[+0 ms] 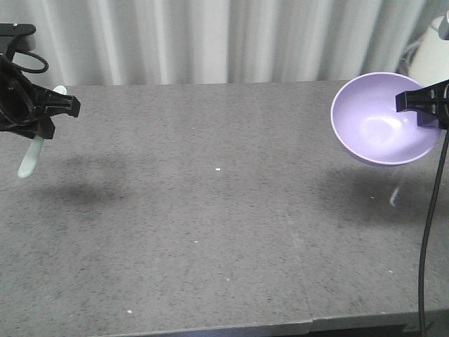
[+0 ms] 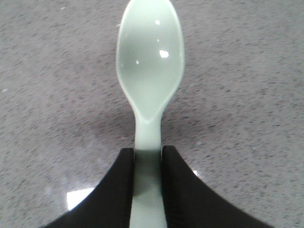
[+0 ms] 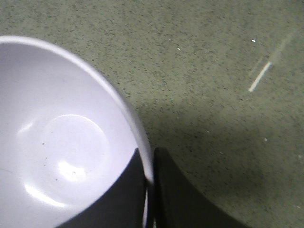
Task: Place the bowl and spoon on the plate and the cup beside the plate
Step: 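Drive the base, holding spoon and bowl, to the counter with the plate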
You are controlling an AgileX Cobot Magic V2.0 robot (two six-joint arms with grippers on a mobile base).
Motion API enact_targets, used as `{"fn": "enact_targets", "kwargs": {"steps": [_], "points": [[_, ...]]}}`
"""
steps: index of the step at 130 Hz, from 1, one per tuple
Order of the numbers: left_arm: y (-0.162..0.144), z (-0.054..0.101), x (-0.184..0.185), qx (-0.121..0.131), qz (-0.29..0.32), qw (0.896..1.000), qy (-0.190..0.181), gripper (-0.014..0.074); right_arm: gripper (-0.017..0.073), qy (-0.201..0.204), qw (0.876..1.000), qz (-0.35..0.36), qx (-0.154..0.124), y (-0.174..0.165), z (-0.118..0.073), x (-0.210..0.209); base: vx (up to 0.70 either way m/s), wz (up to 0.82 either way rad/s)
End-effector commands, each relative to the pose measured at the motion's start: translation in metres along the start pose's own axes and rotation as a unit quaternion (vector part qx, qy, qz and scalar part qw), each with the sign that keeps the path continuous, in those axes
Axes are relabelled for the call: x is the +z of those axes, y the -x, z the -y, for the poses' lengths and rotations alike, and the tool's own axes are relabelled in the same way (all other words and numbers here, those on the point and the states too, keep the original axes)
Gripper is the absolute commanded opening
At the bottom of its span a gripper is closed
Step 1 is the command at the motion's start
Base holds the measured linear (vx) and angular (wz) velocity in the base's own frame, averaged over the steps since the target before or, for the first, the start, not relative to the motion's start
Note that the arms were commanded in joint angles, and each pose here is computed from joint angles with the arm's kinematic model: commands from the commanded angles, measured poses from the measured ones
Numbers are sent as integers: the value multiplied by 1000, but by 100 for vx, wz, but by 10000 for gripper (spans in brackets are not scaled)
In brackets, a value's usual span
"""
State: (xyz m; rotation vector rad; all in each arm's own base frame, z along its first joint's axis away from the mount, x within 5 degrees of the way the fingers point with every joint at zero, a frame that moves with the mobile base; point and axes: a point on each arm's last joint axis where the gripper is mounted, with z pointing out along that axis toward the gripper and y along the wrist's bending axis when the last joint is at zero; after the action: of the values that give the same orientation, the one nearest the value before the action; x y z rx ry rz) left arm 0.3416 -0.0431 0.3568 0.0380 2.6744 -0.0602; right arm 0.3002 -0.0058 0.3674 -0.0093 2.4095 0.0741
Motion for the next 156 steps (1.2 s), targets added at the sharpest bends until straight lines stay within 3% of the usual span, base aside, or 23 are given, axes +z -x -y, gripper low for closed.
{"fn": "enact_targets", "kwargs": {"steps": [1, 156], "points": [[4, 3, -23, 0, 49, 999, -11, -8, -1, -3, 998, 60, -3, 12, -1, -20, -2, -30], [4, 3, -23, 0, 49, 999, -11, -8, -1, -3, 998, 60, -3, 12, -1, -20, -3, -47]]}}
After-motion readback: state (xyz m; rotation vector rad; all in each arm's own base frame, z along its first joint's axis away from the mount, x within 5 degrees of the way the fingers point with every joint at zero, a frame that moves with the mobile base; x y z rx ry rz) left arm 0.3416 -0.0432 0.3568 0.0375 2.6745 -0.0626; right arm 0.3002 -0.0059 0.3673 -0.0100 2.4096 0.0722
